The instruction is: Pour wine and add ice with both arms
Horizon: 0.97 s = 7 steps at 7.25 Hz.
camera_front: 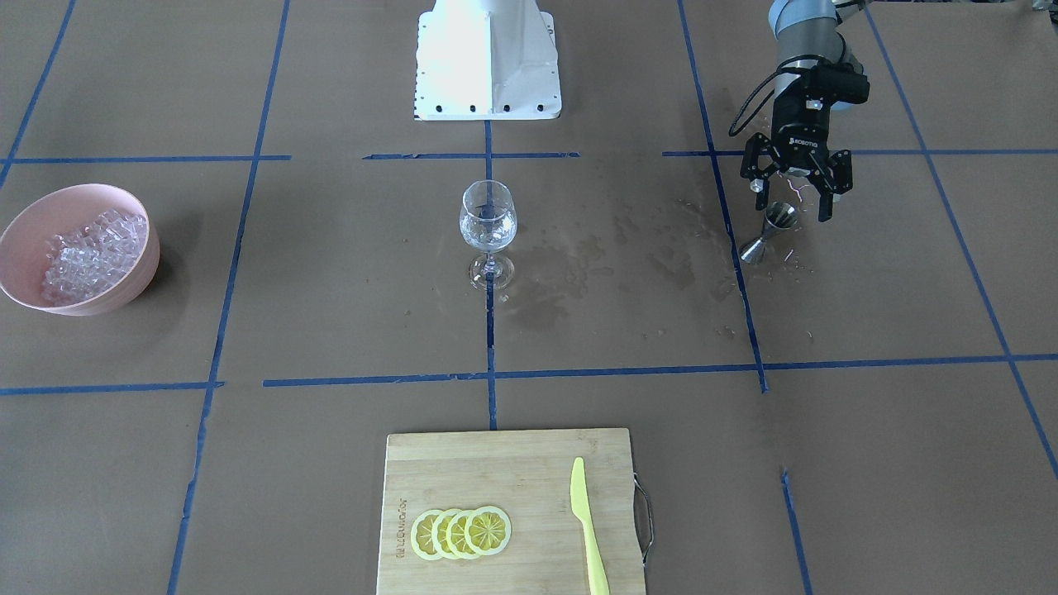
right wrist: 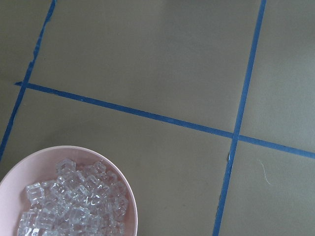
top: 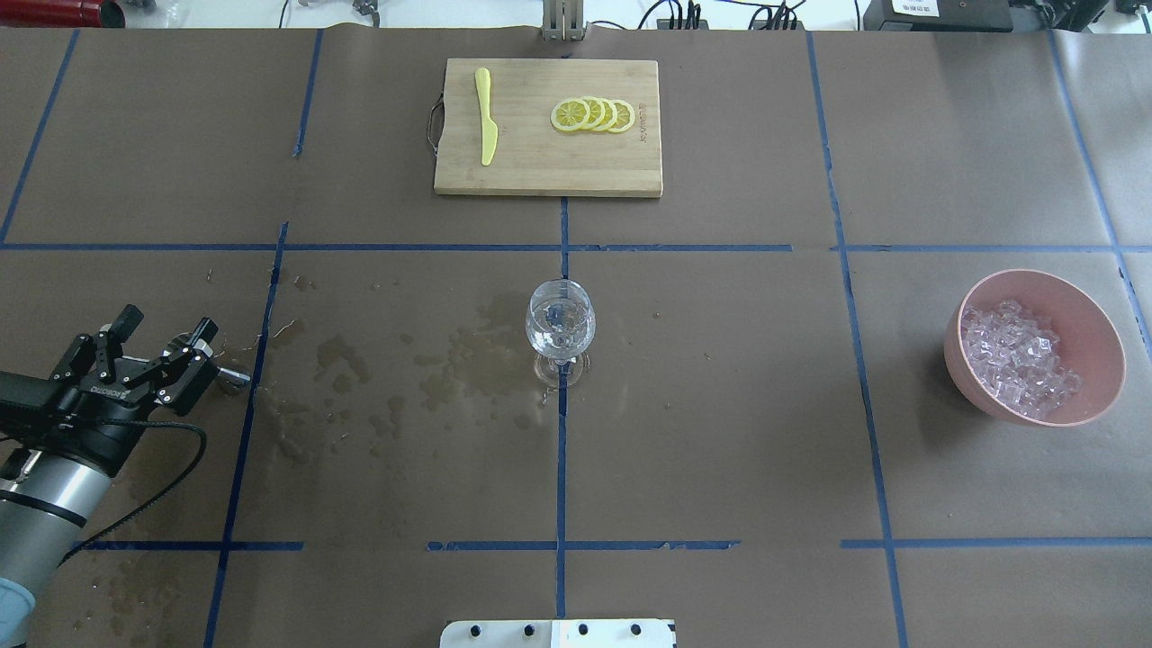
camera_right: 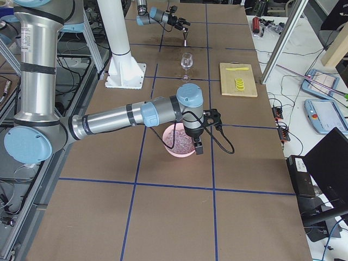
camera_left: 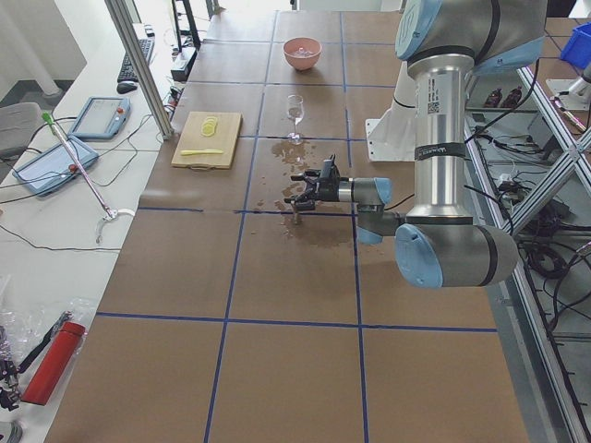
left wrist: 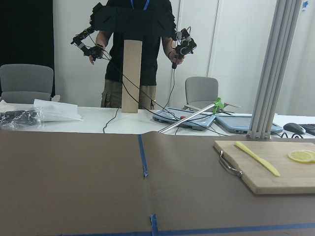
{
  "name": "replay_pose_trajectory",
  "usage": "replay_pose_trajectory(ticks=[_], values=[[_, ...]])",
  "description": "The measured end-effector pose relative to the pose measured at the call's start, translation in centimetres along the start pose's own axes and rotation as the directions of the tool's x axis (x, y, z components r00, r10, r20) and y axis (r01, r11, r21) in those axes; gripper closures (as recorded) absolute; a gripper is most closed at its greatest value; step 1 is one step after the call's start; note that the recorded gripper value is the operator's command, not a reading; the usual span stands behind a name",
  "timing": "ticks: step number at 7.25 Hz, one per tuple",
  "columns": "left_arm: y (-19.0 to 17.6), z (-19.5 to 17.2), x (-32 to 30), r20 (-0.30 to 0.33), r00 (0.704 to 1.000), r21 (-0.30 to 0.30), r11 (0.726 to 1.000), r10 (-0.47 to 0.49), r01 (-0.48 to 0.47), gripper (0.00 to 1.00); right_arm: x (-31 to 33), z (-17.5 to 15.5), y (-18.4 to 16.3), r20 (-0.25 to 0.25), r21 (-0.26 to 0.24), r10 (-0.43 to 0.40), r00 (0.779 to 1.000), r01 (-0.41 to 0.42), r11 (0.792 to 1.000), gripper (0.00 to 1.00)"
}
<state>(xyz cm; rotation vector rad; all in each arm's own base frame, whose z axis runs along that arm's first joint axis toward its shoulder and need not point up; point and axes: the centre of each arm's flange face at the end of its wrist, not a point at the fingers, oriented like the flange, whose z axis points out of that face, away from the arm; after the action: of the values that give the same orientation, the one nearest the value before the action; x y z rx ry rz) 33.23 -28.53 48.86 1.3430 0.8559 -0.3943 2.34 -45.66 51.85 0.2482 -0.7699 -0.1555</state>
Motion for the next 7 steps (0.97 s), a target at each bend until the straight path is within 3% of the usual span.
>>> replay_pose_trajectory(ticks=[2, 4, 6, 7], values=[[-2.2, 0.7, -1.7, -0.080, 0.993, 0.002, 0.996, 0.087, -0.087, 0.01, 0.0, 0.0, 0.0, 0.001, 0.000, 0.000, 1.000, 0.000, 1.000, 0.00], [-6.0, 4.5, -5.2, -0.118, 0.965, -0.034, 0.970, 0.236, -0.241, 0.00, 0.0, 0.1, 0.0, 0.001, -0.001, 0.001, 1.000, -0.001, 1.000, 0.00], [-11.1, 9.2, -10.0, -0.137, 0.907, -0.146, 0.898, 0.397, -0.415, 0.00, 0.0, 0.1, 0.0, 0.002, -0.001, 0.001, 1.000, -0.001, 1.000, 0.00], [-13.8, 11.1, -12.7, -0.159, 0.884, -0.229, 0.855, 0.439, -0.466, 0.00, 0.0, 0.1, 0.0, 0.001, -0.001, 0.000, 1.000, 0.000, 1.000, 0.00]])
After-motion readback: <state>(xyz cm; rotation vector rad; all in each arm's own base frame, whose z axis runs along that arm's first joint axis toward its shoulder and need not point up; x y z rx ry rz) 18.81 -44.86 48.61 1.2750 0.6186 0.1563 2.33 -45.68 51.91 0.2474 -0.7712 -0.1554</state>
